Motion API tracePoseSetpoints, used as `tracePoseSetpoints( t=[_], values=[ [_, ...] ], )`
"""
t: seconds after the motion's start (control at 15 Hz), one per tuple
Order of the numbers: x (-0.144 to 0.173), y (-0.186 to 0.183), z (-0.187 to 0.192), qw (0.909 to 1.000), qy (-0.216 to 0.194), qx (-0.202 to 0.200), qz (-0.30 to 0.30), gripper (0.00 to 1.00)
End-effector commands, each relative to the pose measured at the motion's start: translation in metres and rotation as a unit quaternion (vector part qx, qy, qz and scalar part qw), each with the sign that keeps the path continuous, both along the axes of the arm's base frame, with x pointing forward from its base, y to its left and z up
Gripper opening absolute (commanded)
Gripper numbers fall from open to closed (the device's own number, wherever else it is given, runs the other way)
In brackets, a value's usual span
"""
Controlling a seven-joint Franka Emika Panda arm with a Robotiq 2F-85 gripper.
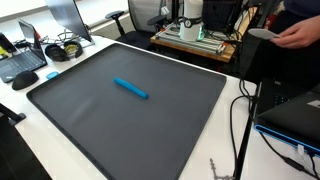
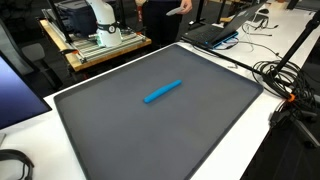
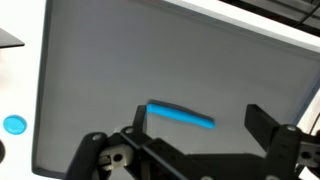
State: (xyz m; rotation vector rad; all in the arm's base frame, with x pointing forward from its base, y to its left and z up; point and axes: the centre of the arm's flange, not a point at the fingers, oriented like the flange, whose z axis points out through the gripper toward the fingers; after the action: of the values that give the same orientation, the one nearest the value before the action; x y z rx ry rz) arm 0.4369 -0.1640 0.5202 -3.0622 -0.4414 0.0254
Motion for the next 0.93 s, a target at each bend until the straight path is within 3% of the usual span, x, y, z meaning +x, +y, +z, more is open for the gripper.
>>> tracePoseSetpoints(
  t=[0.0, 0.4, 0.87],
  values=[
    [-0.018, 0.033, 0.006, 0.9968, 0.019, 0.062, 0.047, 1.00],
    [-0.053, 0.090, 0.029, 0.9807, 0.058, 0.132, 0.132, 1.00],
    [-0.061, 0.078, 0.039, 0.9665, 0.077, 0.170, 0.176, 1.00]
  ],
)
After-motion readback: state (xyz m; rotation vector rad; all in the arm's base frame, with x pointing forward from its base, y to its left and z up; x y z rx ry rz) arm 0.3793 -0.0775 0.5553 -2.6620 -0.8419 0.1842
